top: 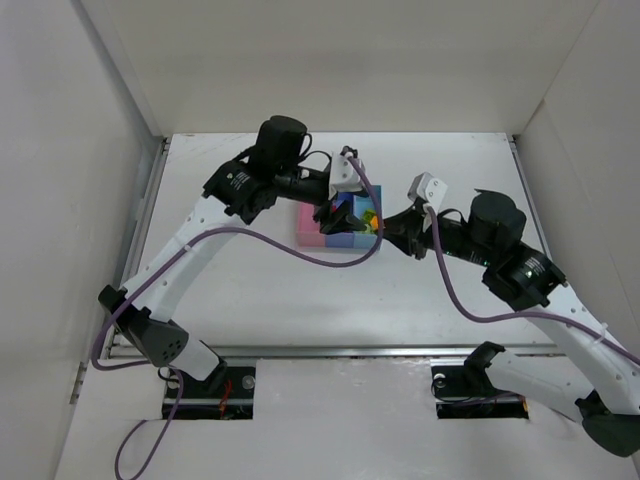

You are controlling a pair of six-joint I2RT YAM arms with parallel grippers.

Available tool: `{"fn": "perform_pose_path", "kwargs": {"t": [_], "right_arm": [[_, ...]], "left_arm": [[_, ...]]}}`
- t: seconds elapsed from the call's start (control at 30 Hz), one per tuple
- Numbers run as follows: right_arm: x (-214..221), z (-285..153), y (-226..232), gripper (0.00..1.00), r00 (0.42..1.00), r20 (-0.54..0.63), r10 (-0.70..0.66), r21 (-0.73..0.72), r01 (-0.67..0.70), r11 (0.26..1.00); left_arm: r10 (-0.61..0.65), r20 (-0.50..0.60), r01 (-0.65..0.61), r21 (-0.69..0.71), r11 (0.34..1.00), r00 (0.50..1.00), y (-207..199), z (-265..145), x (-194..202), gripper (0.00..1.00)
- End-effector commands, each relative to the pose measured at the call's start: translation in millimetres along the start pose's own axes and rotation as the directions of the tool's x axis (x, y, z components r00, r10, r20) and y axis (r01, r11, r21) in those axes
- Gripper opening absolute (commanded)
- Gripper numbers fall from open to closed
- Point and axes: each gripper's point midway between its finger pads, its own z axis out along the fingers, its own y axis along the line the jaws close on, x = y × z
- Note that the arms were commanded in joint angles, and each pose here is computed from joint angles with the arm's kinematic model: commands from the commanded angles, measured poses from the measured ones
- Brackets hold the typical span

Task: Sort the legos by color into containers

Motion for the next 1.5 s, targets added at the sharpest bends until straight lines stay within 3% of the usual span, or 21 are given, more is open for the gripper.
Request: {"fn": "perform_pose_path", "kwargs": {"t": [0.0, 0.2, 0.4, 0.63, 0.8, 1.0, 1.2, 1.47], "right_arm": [[-15, 2, 3, 0.00, 0.999, 0.039, -0.030, -0.030, 0.031, 0.999], [-12, 10, -2, 0.00, 0.999, 0.025, -0.025, -0.022, 0.026, 0.999], [-13, 12, -3, 0.00, 0.999, 0.024, -0.024, -0.022, 0.025, 0.999], [-10, 10, 0, 0.00, 1.000, 0.018, -0.021, -0.035, 0.021, 0.999], [-10, 10, 2, 0.00, 1.000, 0.020, -0.021, -0.044, 0.022, 0.999], [-8, 10, 2, 0.00, 1.000, 0.012, -0.017, -0.046, 0.018, 0.999], [2, 13, 0, 0.00, 1.000, -0.018, -0.006, -0.036, 0.005, 0.999], [62, 4, -10, 0.00, 0.978, -0.199, 0.056, 0.072, -0.043, 0.996]], "left_arm": [[0.071, 0.010, -0.072, 0.074, 0.995, 0.997, -17, 1, -3, 0.61], [0.122, -0.008, -0.120, 0.122, 0.985, 0.992, -29, 9, 3, 0.67], [0.117, -0.019, -0.114, 0.128, 0.985, 0.993, -29, 14, 7, 0.48], [0.067, -0.043, -0.063, 0.092, 0.994, 0.997, -21, 19, 15, 0.54], [0.059, -0.035, -0.055, 0.110, 0.992, 0.998, -22, 22, 16, 0.26], [0.067, -0.029, -0.063, 0.106, 0.992, 0.997, -21, 21, 12, 0.00], [0.058, -0.030, -0.054, 0.106, 0.993, 0.998, -22, 21, 12, 0.00], [0.031, -0.099, -0.032, -0.009, 0.999, 0.995, 8, 5, 32, 0.00]]}}
